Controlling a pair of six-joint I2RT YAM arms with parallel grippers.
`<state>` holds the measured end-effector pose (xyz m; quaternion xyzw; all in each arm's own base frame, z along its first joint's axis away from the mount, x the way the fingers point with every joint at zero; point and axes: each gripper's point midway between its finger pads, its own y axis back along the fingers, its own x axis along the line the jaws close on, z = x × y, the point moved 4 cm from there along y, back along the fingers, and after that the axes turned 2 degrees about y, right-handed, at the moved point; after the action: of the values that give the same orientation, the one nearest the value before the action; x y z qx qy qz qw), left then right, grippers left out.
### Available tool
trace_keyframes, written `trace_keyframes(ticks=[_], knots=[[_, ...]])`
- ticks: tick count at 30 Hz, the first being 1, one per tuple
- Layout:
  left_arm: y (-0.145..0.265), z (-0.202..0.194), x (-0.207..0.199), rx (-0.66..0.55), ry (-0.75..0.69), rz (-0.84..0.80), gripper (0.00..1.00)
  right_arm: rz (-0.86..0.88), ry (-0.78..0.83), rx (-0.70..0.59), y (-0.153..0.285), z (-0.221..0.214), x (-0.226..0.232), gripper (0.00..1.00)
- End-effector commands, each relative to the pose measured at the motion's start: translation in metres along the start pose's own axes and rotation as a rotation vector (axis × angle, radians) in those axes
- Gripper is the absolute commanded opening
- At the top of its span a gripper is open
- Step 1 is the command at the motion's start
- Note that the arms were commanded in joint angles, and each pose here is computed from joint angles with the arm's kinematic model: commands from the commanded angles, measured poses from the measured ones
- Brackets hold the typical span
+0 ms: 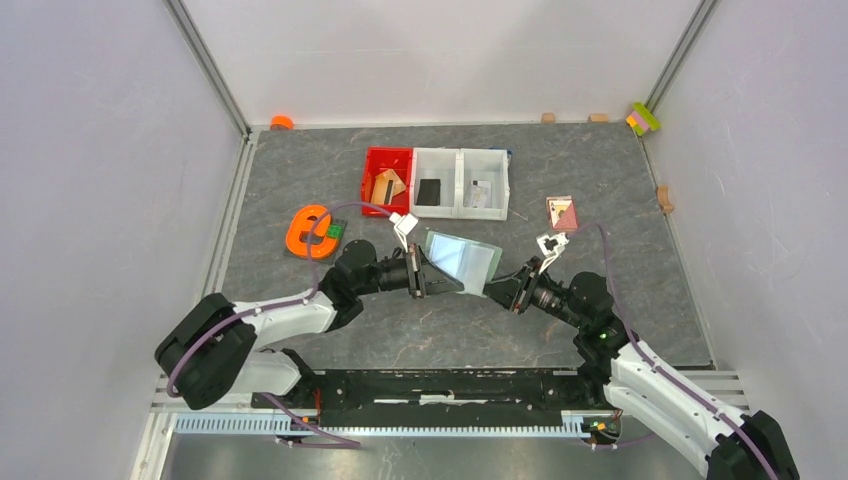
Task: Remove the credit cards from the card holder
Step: Remove the credit card from the card holder.
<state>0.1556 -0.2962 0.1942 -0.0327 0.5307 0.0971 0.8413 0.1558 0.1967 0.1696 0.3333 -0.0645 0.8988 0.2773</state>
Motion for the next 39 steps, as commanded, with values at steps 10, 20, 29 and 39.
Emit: trace_keyframes(ticks=[10,20,29,39], knots=[[-0.021,-0.014,-0.023,0.114,0.001,-0.11,0.02,0.187,0.037,-0.051,0.0,0.018,0.034,0.32],[-0.029,-0.016,-0.007,0.123,-0.031,-0.008,0.2,0.172,0.018,-0.039,-0.001,0.014,0.031,0.06],[-0.04,-0.024,0.008,0.149,-0.157,0.194,0.66,-0.022,0.006,0.041,-0.006,0.003,0.001,0.0],[-0.045,-0.022,0.019,0.151,-0.178,0.26,0.5,-0.059,-0.018,0.052,-0.007,0.007,0.001,0.0]])
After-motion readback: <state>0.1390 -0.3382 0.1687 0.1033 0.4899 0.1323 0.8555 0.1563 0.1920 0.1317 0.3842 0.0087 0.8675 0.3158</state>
